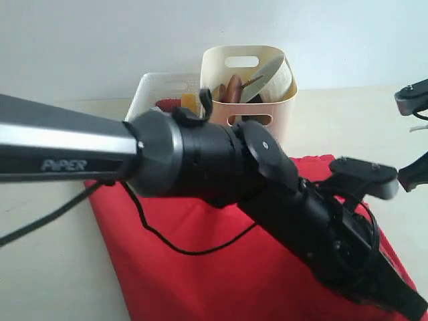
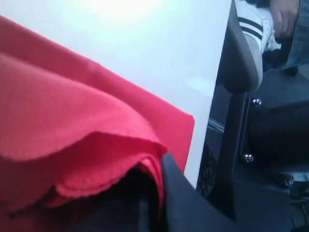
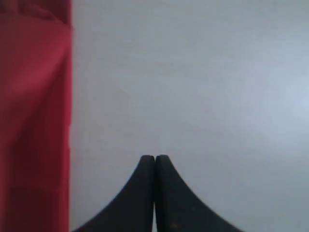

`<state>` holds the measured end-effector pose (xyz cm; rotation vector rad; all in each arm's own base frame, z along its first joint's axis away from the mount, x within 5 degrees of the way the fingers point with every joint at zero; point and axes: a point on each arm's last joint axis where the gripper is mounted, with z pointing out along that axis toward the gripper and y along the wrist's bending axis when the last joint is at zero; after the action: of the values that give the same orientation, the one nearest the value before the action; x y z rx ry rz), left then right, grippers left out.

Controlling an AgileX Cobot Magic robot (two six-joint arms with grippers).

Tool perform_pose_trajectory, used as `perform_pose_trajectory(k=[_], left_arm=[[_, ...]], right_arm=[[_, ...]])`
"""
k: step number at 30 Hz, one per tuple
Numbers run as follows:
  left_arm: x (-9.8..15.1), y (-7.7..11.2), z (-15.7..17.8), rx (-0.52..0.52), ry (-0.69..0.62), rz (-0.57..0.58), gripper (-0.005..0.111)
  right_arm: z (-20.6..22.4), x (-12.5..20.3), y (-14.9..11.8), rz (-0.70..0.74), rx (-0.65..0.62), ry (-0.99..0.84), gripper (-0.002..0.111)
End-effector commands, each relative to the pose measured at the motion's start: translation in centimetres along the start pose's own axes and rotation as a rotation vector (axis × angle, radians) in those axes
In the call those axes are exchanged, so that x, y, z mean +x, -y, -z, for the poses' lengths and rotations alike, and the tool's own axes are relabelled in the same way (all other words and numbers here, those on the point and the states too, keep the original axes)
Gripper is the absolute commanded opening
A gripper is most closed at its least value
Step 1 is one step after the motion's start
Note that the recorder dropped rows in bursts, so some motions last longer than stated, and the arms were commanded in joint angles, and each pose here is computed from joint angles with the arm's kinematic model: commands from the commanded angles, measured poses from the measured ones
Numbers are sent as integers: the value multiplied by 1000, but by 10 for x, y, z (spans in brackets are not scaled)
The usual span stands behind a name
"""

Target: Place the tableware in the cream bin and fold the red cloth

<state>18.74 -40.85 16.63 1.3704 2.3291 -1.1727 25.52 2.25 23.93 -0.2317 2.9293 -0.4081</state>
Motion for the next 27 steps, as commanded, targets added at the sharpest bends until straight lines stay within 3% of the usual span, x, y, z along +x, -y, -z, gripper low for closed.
perform_pose_trajectory(k=[1,4,5,8,10,17,19,22,25,27], left_arm=[[8,-1,-18,1,-20,10,4],[10,-3,-22,0,-30,14,25],[10,-3,-22,1,-31,14,46],[11,-1,-22,14,-41,16,78],[13,1,-22,41,-66,16,87],[14,27,1,164,-160,-25,76],[17,45,17,282,-234,-81,69],[17,56,29,337,-274,-95,62],[14,51,29,290,-237,-101,62],[7,33,25,135,-169,-87,62]], right_arm=[[2,-6,-4,-1,-101,76,0],[3,-8,-8,7,-145,94,0],[3,-8,-9,5,-154,97,0],[3,-8,-9,5,-154,99,0],[3,-9,-9,4,-156,103,0],[4,-10,-10,2,-168,118,0],[5,-9,-11,4,-185,120,0],[9,-8,-10,2,-184,135,0],[15,-6,-9,-7,-191,156,0],[19,-5,-11,0,-219,166,0]])
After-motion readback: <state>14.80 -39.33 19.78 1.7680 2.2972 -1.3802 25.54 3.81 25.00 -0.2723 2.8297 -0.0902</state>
